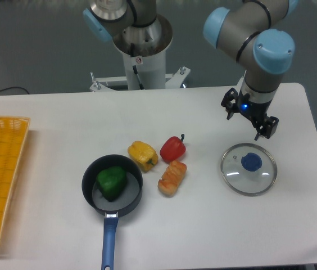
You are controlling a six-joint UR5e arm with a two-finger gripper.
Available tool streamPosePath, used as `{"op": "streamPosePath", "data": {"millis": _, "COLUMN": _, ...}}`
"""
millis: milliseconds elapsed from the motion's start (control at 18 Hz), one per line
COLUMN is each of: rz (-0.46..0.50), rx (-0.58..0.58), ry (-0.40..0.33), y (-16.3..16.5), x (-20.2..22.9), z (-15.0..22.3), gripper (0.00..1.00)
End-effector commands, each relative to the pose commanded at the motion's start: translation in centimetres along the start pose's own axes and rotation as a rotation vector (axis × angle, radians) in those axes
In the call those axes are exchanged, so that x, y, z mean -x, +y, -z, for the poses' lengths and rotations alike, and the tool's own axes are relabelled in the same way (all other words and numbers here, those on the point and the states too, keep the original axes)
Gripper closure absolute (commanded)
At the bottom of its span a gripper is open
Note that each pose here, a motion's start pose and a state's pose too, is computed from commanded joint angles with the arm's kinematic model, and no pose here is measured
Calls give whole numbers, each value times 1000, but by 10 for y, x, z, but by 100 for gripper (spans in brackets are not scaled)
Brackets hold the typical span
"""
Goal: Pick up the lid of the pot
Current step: 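Raise the open gripper up and away from the glass lid's blue knob, then lower the open gripper down over the blue knob of the glass lid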
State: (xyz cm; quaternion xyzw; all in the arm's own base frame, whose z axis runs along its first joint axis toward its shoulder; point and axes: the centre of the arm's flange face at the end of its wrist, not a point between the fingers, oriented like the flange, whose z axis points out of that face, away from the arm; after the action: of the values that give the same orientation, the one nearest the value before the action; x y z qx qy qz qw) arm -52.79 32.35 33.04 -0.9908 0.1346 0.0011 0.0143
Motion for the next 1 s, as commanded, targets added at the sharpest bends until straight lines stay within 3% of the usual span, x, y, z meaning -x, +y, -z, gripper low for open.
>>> {"op": "streamPosePath", "data": {"millis": 500, "rz": 23, "rx": -3, "ry": 6, "y": 15, "x": 50, "z": -49, "gripper": 0}}
{"op": "streamPosePath", "data": {"millis": 1000, "rz": 47, "rx": -1, "ry": 34, "y": 25, "x": 59, "z": -82, "gripper": 0}}
